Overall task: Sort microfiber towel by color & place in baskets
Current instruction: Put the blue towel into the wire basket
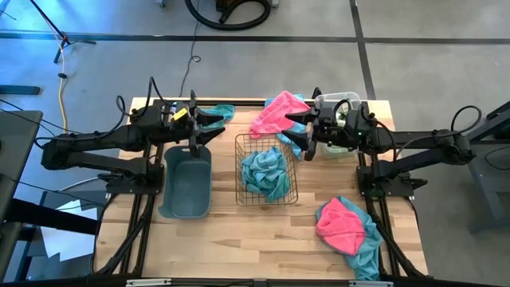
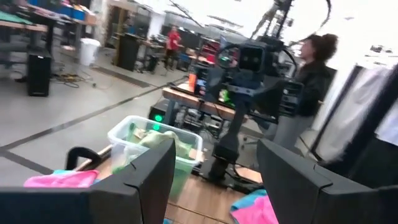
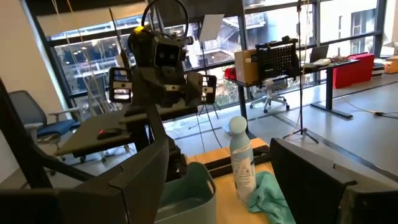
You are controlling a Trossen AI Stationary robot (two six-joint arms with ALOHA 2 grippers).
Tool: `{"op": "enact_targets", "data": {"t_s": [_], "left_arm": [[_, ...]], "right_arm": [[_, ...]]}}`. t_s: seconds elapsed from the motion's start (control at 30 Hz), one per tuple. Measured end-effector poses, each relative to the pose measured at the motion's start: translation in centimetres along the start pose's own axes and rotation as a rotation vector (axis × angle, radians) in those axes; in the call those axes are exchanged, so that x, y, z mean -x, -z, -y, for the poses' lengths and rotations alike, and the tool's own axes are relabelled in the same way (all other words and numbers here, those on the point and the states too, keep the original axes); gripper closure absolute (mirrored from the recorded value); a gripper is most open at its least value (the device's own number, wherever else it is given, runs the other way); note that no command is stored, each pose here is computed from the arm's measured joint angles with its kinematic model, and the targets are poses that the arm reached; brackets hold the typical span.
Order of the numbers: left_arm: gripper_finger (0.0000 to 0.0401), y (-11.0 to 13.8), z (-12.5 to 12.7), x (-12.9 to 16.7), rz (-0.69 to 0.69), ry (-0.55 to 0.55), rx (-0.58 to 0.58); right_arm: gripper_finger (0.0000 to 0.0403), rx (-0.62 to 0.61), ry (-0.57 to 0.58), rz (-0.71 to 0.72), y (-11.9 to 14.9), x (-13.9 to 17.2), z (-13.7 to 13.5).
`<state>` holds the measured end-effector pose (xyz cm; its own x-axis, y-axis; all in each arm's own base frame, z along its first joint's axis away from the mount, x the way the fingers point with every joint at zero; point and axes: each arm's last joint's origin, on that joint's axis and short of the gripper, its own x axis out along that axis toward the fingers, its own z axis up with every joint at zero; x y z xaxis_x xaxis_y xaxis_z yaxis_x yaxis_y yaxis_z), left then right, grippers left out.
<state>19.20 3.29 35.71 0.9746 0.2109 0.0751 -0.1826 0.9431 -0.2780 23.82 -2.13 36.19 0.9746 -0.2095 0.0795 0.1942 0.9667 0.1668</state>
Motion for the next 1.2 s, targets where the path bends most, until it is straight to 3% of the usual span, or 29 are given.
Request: {"op": "enact_targets", "data": {"t_s": [0.1,0.27,0.43,0.63,0.93,1.2], "left_arm": [[0.0188,-0.2,-0.1,-0.2,0.003,-0.077,-0.002],[0.0188,-1.1,-0.3,-1.7,-0.183,-0.272,-0.076],[0.0188,-2.0,-2.1,-4.4,-0.468,-0.51,-0.137],[0.0188,-1.8,-7.2,-7.7,-0.879,-0.715,-0.202],[0.0188,3.2,-14.7,-10.5,-1.321,-0.839,-0.107],[0.0188,8.7,-18.4,-12.3,-1.524,-0.862,-0.064]], "right_arm": [[0.0126,-0.001,-0.001,0.004,0.0,0.0,0.0],[0.0126,0.0,-0.001,0.004,0.0,0.0,0.0],[0.0126,0.008,0.0,0.003,0.0,0.0,0.0],[0.0126,0.012,0.0,-0.001,0.0,0.0,0.0],[0.0126,-0.019,0.006,-0.035,0.3,0.0,0.1],[0.0126,-0.007,0.026,-0.067,0.7,-0.1,0.1]]}}
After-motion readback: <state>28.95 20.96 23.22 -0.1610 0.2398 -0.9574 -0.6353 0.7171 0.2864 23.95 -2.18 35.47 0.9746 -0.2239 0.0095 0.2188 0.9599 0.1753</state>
